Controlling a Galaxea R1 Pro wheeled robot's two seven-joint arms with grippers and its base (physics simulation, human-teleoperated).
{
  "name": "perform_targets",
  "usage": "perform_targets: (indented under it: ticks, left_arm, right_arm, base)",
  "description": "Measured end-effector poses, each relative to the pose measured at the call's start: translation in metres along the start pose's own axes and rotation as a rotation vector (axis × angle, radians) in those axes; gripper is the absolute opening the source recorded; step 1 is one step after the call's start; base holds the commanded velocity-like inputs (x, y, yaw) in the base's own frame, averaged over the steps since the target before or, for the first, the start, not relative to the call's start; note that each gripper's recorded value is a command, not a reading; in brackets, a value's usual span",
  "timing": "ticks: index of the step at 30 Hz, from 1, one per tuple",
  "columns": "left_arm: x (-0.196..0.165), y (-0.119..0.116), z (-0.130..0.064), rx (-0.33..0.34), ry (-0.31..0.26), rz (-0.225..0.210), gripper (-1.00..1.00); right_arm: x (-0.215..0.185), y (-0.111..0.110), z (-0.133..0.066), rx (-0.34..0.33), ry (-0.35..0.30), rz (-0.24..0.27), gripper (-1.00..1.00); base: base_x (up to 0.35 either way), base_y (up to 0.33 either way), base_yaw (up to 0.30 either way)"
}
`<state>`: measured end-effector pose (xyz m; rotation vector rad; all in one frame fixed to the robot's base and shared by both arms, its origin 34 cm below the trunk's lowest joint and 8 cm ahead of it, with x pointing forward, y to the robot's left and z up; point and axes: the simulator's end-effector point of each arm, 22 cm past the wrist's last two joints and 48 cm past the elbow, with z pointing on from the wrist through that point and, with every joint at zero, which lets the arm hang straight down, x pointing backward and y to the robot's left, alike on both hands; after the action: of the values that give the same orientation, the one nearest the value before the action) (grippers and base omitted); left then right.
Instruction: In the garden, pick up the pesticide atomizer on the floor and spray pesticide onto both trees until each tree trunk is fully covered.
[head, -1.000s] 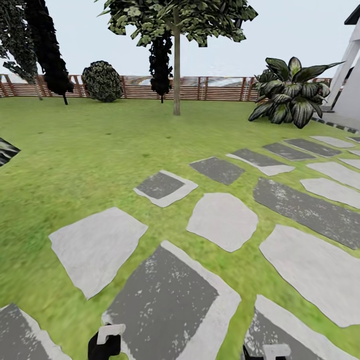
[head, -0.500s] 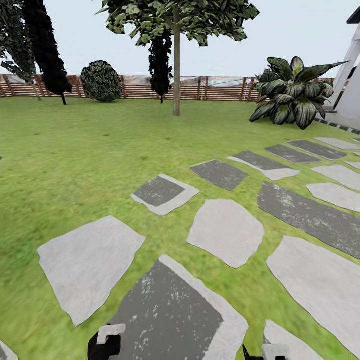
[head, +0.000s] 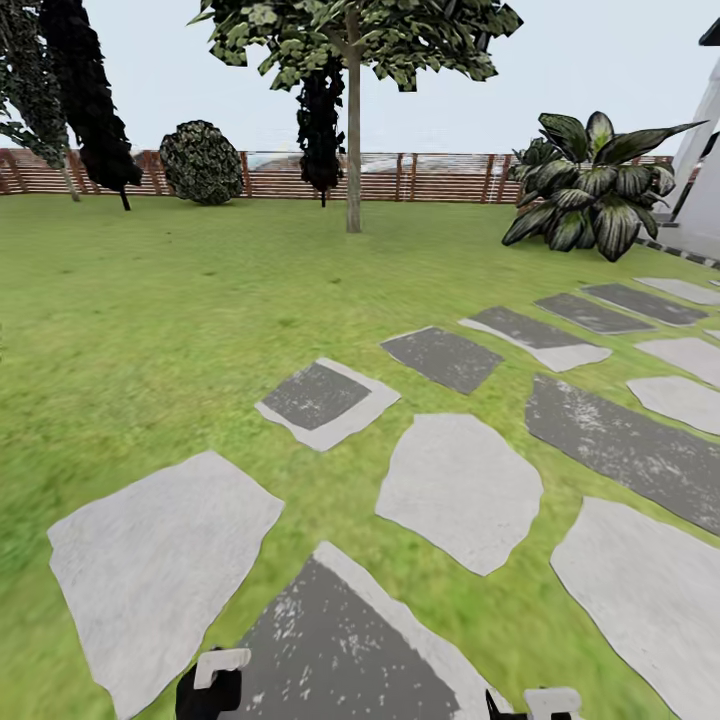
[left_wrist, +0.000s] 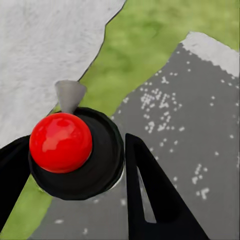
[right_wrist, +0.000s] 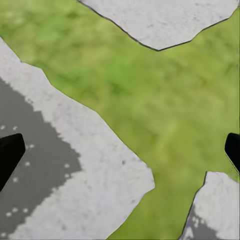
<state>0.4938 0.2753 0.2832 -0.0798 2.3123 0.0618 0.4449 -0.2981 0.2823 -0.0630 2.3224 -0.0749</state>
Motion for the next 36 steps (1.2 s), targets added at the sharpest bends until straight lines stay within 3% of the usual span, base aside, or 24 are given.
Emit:
perform_targets:
  ticks: [36]
  left_arm:
    - [-0.0008, 0.0016, 0.0002, -0.002, -0.002, 0.001, -1.0]
  right_arm:
    - [0.0013, 0.0005, -0.0003, 0.002, 0.003, 0.001, 1.0]
  base:
    - [0.341, 0.0, 0.0]
